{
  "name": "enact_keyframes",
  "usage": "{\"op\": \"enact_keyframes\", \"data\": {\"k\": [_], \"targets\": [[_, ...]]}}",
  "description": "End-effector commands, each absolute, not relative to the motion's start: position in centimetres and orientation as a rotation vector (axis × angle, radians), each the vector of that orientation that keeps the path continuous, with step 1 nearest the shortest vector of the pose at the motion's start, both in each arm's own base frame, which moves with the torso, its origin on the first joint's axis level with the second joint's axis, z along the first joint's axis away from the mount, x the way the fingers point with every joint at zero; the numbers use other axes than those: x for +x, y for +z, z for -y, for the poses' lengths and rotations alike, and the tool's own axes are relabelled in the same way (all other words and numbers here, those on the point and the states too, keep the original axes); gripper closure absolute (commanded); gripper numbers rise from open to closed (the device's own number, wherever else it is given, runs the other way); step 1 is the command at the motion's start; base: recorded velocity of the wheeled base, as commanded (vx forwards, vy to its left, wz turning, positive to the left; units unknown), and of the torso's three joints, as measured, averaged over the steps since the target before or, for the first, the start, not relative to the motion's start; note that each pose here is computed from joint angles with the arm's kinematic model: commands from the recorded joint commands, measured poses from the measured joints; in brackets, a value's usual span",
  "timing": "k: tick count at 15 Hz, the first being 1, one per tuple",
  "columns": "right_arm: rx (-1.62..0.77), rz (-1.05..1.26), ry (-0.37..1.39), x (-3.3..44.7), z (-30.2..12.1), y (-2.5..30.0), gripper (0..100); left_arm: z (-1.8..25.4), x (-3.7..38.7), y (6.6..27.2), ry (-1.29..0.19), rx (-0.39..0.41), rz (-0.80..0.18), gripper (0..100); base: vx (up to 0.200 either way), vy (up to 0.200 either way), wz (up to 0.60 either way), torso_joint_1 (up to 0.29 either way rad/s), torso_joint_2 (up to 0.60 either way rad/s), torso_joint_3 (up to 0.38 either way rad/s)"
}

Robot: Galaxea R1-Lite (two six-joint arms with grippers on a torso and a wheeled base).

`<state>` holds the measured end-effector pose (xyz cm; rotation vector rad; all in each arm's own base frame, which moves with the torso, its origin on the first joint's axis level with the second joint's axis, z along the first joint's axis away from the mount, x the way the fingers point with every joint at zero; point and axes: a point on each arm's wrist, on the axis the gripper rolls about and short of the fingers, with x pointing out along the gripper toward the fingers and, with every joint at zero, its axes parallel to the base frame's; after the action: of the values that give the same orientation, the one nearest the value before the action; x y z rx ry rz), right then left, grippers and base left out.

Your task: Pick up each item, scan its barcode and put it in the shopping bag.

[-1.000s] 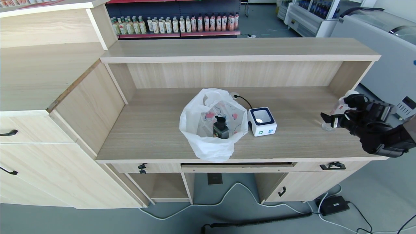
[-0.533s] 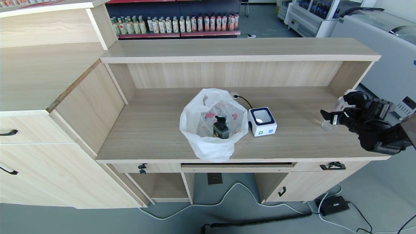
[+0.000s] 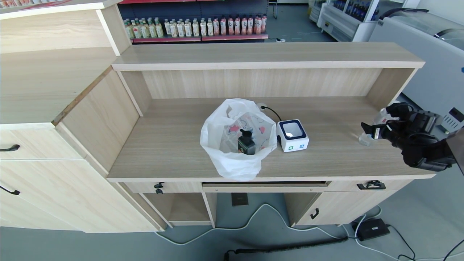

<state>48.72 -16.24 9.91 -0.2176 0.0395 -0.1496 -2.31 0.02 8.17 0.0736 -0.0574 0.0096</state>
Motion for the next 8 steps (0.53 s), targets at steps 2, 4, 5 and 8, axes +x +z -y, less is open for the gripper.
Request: {"op": "enact_keyframes", "data": {"k": [2,4,5,8], "targets": [[-0.218,-0.039,-0.146,49.6,16.5,9.2,100,0.0,-2.3,8.2,0.010,0.073,0.058,0,0.000,0.000,0.00,0.000,0.00,0.000],[-0.220,-0.031,-0.143,49.9,16.4,9.6,100,0.0,-2.3,8.2,0.010,0.073,0.058,0,0.000,0.000,0.00,0.000,0.00,0.000],[-0.219,-0.033,-0.145,49.9,16.5,9.7,100,0.0,-2.3,8.2,0.010,0.073,0.058,0,0.000,0.000,0.00,0.000,0.00,0.000],[-0.222,-0.023,-0.152,49.8,16.7,10.1,100,0.0,-2.3,8.2,0.010,0.073,0.058,0,0.000,0.000,0.00,0.000,0.00,0.000]]}}
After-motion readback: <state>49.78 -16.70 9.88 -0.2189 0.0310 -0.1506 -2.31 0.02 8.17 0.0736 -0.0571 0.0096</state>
